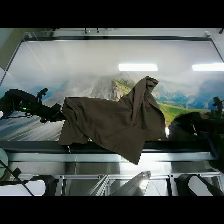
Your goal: Fold the shirts.
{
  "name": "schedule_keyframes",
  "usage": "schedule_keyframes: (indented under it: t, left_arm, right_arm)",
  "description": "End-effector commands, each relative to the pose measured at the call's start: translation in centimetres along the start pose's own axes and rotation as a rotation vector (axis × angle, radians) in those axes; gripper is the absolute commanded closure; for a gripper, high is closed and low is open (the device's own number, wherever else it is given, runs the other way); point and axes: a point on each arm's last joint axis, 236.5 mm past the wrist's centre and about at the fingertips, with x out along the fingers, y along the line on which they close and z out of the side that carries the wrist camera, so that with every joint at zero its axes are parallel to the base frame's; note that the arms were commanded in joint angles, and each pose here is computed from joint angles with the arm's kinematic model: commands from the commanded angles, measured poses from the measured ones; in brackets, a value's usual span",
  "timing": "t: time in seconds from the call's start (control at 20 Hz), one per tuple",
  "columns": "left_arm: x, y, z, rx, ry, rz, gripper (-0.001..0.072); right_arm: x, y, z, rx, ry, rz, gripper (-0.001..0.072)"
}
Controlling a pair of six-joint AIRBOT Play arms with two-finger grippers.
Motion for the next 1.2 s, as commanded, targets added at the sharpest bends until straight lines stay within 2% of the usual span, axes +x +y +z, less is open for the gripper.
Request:
schedule_keyframes:
  t: [0.0, 0.15, 0.35, 0.55, 0.65, 0.7, 0.75, 0.8, 0.85, 0.9, 0.95, 1.0, 1.05, 1.1, 1.15]
  left_arm:
    - [-0.3, -0.2, -0.3, 0.016, 0.013, -0.010, 0.0684]
    - [-0.3, -0.3, -0.6, 0.016, 0.026, -0.015, 0.0683]
    - [-0.3, -0.3, -0.7, 0.016, 0.031, -0.016, 0.0684]
    - [-0.3, -0.4, -0.9, 0.016, 0.037, -0.018, 0.0684]
    - [-0.3, -0.4, -1.0, 0.016, 0.044, -0.020, 0.0684]
    - [-0.3, -0.4, -1.1, 0.016, 0.046, -0.021, 0.0684]
    - [-0.3, -0.5, -1.1, 0.018, 0.048, -0.022, 0.0684]
    - [-0.4, -1.0, -1.3, 0.021, 0.053, -0.044, 0.0684]
    - [-1.2, -3.2, -1.5, 0.043, 0.048, -0.131, 0.0684]
    - [-3.2, -7.2, -1.7, 0.084, 0.020, -0.300, 0.0684]
    - [-7.3, -12.4, -2.0, 0.171, -0.031, -0.520, 0.0685]
    - [-13.8, -18.1, -3.2, 0.325, -0.116, -0.764, 0.0685]
    - [-19.9, -21.5, -4.7, 0.455, -0.214, -0.863, 0.0686]
    - [-23.9, -22.9, -5.1, 0.528, -0.336, -0.754, 0.0686]
    - [-29.6, -25.5, -5.9, 0.607, -0.515, -0.704, 0.0685]
  right_arm:
    - [0.9, -4.3, -2.3, 0.076, 0.047, -0.135, 0.0278]
    - [1.7, -5.5, -2.4, 0.083, 0.033, -0.168, 0.0278]
    - [5.1, -5.6, -4.1, 0.057, 0.147, -0.181, 0.0278]
    - [9.2, -2.9, -6.3, 0.005, 0.251, -0.088, 0.0282]
    - [9.9, -0.4, -5.4, -0.030, 0.208, 0.010, 0.0490]
    - [9.8, 0.6, -4.6, -0.025, 0.174, 0.045, 0.0489]
    - [9.4, 1.4, -4.0, -0.022, 0.152, 0.074, 0.0645]
    - [8.8, 2.4, -3.6, -0.046, 0.140, 0.103, 0.0690]
    - [7.8, 3.9, -3.3, -0.087, 0.134, 0.145, 0.0691]
    - [5.9, 7.2, -2.7, -0.149, 0.108, 0.247, 0.0691]
    - [2.4, 12.4, -1.7, -0.217, 0.034, 0.420, 0.0691]
    - [-3.1, 18.9, -0.3, -0.299, -0.098, 0.639, 0.0691]
    - [-9.5, 24.3, 1.1, -0.395, -0.274, 0.810, 0.0691]
    - [-16.1, 28.5, 2.3, -0.497, -0.489, 0.891, 0.0691]
    - [-22.7, 31.7, 3.8, -0.593, -0.746, 0.857, 0.0691]
